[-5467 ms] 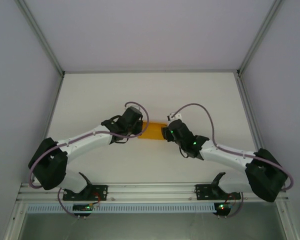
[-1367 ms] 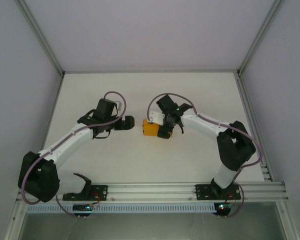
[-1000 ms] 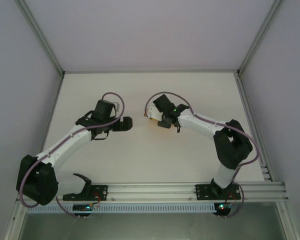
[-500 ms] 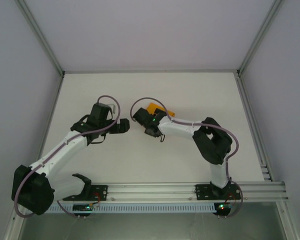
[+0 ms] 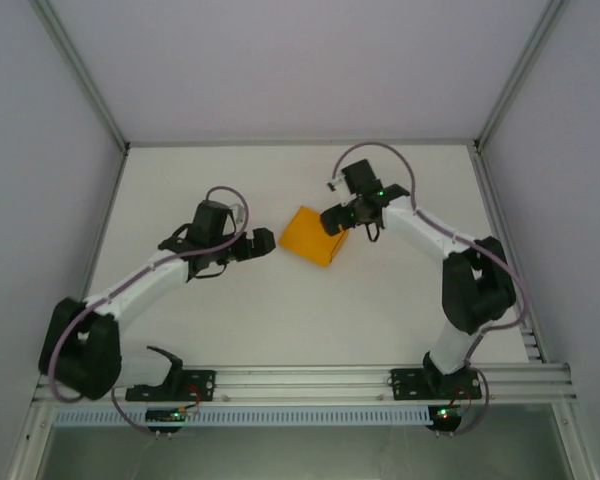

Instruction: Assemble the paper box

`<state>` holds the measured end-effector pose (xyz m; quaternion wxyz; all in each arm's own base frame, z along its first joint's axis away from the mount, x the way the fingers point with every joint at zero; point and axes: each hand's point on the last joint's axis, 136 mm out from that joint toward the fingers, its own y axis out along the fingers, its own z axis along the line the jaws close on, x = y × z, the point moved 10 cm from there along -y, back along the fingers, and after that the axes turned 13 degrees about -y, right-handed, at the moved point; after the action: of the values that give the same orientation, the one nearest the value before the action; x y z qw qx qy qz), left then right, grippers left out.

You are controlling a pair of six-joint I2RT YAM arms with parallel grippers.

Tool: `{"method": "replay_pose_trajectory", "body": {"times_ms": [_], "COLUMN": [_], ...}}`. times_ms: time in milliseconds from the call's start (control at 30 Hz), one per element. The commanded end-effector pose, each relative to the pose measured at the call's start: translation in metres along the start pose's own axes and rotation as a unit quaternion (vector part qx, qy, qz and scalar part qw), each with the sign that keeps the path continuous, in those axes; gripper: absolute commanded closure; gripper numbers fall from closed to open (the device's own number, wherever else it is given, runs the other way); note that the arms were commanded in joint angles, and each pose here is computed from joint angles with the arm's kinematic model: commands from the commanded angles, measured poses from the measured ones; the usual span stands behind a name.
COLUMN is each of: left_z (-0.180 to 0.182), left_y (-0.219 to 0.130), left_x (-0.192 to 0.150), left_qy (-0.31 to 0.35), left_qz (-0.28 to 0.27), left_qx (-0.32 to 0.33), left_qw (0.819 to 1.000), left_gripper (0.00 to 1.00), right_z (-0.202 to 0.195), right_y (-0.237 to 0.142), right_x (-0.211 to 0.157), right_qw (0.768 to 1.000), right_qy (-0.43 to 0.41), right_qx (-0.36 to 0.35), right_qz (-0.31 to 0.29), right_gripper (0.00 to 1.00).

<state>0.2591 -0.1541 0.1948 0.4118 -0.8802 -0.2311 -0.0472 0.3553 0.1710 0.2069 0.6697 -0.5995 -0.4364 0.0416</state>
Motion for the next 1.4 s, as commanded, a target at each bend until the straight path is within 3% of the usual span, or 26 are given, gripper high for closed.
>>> {"method": "replay_pose_trajectory", "body": {"times_ms": [0, 233, 667, 900, 1267, 1367], "left_z": [-0.035, -0.051, -0.045, -0.030, -0.013, -0.008], "left_y": [0.019, 0.067, 0.111, 0.122, 0.143, 0.150], "left_x": [0.007, 0.011, 0.023, 0.025, 0.024, 0.021], "left_qy": [-0.002, -0.003, -0.011, -0.016, -0.032, -0.038], "left_qz": [0.034, 0.085, 0.099, 0.087, 0.084, 0.082], "left_qx": [-0.077, -0.082, -0.040, 0.019, 0.064, 0.055], "left_qw": [0.996, 0.993, 0.994, 0.996, 0.994, 0.994], "left_gripper": [0.00, 0.00, 0.01, 0.10, 0.23, 0.31], "right_z": [0.000, -0.016, 0.003, 0.024, 0.045, 0.048], "right_y": [0.023, 0.057, 0.074, 0.065, 0.076, 0.079], "right_x": [0.006, 0.005, -0.023, -0.031, -0.046, -0.049], "right_qw": [0.990, 0.982, 0.971, 0.963, 0.958, 0.956], "right_qy": [0.045, 0.064, 0.116, 0.157, 0.178, 0.181], "right_qx": [0.131, 0.176, 0.209, 0.218, 0.227, 0.229], "right_qz": [-0.010, -0.003, 0.020, -0.001, 0.006, 0.009], "right_gripper": [0.12, 0.17, 0.36, 0.51, 0.56, 0.56]}}
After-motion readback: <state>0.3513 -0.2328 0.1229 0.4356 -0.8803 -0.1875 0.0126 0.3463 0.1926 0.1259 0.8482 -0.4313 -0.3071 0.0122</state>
